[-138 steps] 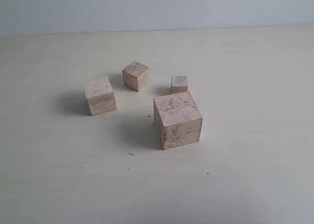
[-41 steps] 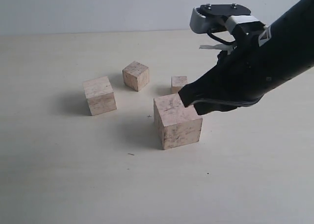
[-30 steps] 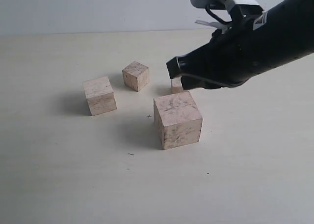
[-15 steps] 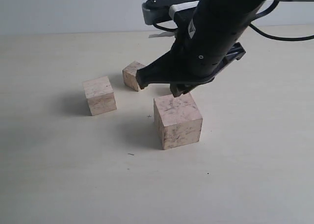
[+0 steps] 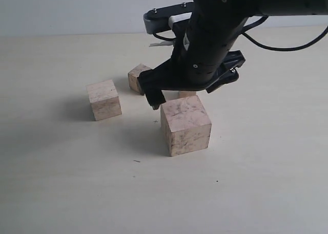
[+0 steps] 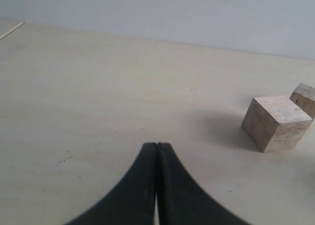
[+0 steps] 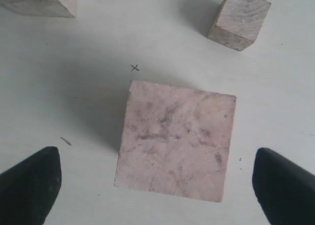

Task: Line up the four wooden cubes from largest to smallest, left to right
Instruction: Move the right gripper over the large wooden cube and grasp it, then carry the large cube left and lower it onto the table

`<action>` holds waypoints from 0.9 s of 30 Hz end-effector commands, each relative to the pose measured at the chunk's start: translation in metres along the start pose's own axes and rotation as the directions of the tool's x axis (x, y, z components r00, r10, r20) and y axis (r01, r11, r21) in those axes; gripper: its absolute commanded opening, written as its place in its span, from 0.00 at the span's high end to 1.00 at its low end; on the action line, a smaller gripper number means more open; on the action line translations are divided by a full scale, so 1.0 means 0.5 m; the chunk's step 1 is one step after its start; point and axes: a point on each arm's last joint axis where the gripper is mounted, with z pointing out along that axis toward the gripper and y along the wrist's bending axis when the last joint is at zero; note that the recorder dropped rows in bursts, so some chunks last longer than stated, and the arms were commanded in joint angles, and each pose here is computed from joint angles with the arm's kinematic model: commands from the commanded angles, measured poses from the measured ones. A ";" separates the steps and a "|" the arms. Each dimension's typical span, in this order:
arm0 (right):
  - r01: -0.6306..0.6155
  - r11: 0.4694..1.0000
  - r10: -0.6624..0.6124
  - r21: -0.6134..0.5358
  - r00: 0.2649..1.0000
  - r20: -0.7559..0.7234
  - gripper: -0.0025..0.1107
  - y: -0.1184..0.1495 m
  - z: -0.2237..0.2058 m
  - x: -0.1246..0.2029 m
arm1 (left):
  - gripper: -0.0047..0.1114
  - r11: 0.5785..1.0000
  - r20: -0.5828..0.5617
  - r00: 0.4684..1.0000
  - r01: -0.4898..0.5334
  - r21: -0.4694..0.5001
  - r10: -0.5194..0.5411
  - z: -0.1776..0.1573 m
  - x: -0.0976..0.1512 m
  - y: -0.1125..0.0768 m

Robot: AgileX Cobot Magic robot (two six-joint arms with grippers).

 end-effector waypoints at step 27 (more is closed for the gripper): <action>-0.061 0.993 0.071 0.101 0.993 -0.094 0.55 0.007 0.178 0.005 | 0.96 1.000 0.012 1.000 -0.007 0.006 0.007 0.000 -0.001 -0.001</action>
